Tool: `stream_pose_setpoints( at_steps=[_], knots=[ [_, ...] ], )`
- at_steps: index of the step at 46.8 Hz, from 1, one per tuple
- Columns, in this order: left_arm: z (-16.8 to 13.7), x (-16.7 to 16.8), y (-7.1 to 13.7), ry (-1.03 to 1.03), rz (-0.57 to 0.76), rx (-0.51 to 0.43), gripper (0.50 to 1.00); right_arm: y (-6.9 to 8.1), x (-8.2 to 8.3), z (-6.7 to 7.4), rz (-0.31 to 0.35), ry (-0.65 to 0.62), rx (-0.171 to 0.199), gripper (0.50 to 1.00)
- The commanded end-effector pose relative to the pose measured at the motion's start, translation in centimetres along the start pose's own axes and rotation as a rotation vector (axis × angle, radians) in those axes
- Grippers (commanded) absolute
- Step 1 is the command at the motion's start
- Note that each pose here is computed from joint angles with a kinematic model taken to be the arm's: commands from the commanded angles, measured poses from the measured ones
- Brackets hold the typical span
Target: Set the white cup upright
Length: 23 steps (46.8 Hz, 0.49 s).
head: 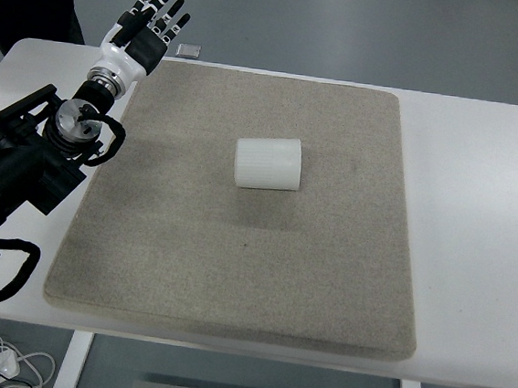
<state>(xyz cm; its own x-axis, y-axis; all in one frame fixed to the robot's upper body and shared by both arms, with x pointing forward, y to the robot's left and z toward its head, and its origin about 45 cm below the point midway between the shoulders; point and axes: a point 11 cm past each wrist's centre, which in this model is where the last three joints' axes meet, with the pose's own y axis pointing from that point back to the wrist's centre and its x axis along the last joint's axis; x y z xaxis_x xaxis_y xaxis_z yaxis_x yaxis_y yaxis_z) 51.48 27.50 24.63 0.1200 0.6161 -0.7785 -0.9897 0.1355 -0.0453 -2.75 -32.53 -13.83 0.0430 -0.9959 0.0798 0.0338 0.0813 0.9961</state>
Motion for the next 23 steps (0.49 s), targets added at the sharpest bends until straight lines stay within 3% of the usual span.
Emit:
stream_pose_setpoints(
  at_steps=[1,23],
  knots=[
    [-0.02,0.01,0.01,-0.002,0.0,0.001,1.0,0.0,0.0,0.0,0.0,0.0,0.0,0.952],
    [0.35,0.21,-0.02,0.01,0.006,-0.008,1.0,0.0,0.0,0.0,0.0,0.0,0.0,0.952]
  ],
)
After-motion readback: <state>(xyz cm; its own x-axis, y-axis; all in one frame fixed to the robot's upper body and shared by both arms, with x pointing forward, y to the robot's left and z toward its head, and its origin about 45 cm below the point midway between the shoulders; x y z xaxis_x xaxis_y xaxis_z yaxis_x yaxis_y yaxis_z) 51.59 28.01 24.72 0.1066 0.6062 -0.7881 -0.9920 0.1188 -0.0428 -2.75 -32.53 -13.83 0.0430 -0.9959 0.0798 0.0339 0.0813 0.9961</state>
